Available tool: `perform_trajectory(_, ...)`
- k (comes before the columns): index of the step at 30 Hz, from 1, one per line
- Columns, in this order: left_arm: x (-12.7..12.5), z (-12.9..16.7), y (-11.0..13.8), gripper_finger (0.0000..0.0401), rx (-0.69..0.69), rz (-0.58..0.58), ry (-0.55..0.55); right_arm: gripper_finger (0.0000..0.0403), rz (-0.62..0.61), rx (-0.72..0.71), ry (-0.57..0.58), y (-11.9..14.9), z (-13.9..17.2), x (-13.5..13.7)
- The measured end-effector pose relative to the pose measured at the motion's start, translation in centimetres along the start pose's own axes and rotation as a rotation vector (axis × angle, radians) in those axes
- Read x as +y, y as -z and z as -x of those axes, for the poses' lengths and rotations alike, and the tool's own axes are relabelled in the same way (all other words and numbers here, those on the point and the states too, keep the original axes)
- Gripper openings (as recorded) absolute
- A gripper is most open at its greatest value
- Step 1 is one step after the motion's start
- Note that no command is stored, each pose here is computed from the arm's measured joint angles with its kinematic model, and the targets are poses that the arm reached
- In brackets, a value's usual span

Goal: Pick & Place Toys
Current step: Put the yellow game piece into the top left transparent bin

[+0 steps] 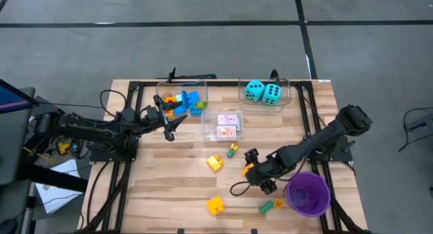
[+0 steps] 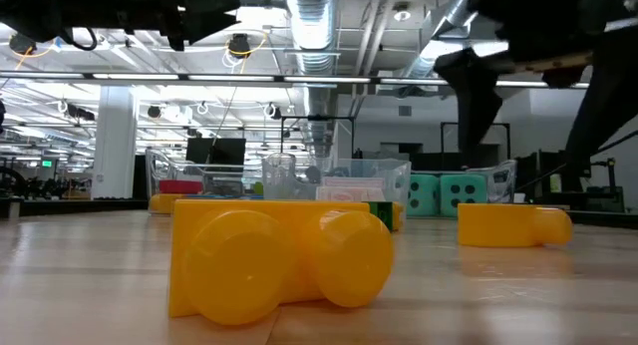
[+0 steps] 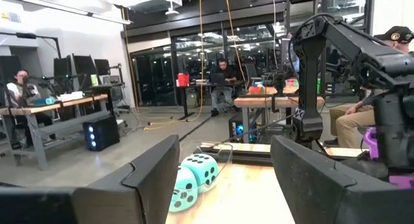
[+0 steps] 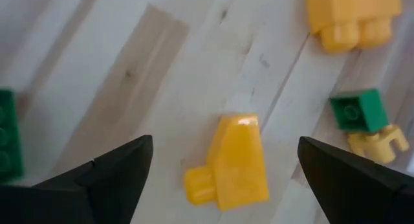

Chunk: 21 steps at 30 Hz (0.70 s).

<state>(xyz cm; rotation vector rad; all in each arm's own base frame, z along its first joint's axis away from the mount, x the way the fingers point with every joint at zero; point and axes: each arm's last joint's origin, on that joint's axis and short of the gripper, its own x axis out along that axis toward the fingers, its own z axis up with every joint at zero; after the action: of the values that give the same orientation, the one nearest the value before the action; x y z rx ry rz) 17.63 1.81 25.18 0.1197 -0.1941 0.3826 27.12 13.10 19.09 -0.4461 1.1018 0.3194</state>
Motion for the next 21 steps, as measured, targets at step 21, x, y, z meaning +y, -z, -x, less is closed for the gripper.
perform_trajectory(21,-0.1,0.0,0.5,0.0237,0.05,0.065,0.006,0.0377,0.038,0.207,-0.093,2.1,-4.8,-1.0)
